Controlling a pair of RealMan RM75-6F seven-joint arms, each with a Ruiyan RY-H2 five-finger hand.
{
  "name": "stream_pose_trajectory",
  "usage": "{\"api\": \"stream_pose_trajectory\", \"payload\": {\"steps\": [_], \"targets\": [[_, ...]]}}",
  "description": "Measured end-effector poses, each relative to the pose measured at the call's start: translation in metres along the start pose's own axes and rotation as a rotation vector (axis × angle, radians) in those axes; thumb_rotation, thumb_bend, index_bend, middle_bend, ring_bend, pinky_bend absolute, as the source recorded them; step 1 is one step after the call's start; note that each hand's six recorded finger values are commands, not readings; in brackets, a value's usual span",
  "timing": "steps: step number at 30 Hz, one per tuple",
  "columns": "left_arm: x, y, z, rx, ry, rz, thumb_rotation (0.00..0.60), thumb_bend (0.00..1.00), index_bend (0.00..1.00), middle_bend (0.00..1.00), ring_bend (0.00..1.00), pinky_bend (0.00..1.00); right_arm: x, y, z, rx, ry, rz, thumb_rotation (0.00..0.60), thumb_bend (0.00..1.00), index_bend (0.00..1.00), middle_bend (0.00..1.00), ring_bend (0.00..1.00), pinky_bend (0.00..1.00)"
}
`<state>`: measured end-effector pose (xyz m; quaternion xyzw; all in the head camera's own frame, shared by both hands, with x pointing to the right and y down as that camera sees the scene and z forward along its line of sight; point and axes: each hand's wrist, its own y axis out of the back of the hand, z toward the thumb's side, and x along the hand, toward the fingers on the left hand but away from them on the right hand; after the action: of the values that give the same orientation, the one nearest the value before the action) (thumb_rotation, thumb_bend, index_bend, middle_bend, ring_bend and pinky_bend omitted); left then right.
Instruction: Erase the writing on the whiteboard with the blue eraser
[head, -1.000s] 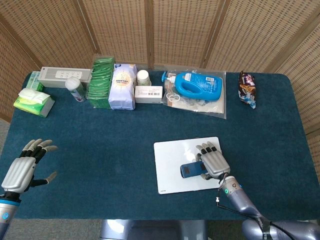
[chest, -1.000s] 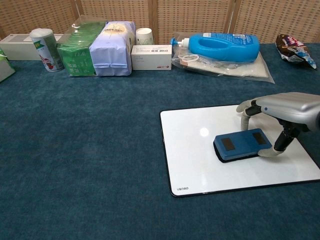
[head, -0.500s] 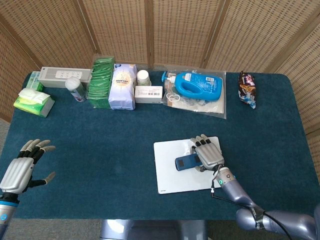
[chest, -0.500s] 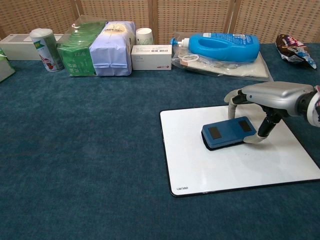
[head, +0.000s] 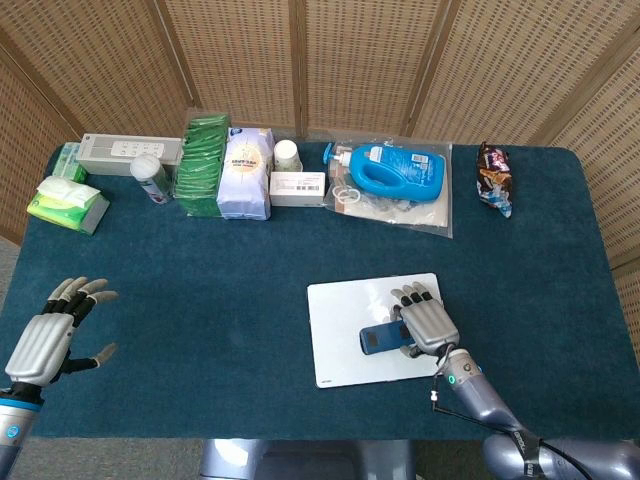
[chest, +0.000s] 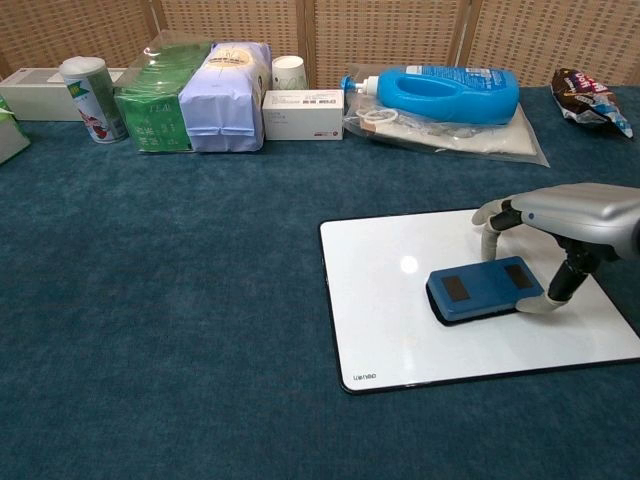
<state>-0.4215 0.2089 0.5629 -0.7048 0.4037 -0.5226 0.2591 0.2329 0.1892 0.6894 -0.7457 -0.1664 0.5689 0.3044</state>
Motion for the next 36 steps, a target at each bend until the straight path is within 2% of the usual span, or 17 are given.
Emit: {"api": "stream_pose_trajectory", "payload": {"steps": [6, 11, 25, 36], "targets": [[0.000, -0.001, 0.000, 0.001, -0.001, -0.003, 0.600, 0.32, 0.22, 0.15, 0.02, 0.00, 0.018, -0.007, 0.001, -0.004, 0.005, 0.016, 0.600, 0.24, 0.61, 0.12, 0.00, 0.00], [0.000, -0.001, 0.000, 0.001, -0.001, -0.002, 0.600, 0.32, 0.22, 0.15, 0.02, 0.00, 0.021, -0.007, -0.001, -0.006, 0.009, 0.016, 0.600, 0.24, 0.61, 0.12, 0.00, 0.00], [-0.001, 0.000, -0.001, 0.008, 0.008, 0.001, 0.600, 0.32, 0.22, 0.15, 0.02, 0.00, -0.006, 0.004, -0.003, -0.004, 0.032, -0.011, 0.600, 0.24, 0.62, 0.12, 0.00, 0.00], [-0.003, 0.003, 0.000, 0.010, 0.010, 0.009, 0.600, 0.32, 0.22, 0.15, 0.02, 0.00, -0.037, 0.031, 0.000, 0.014, 0.045, -0.068, 0.600, 0.24, 0.62, 0.12, 0.00, 0.00]]}}
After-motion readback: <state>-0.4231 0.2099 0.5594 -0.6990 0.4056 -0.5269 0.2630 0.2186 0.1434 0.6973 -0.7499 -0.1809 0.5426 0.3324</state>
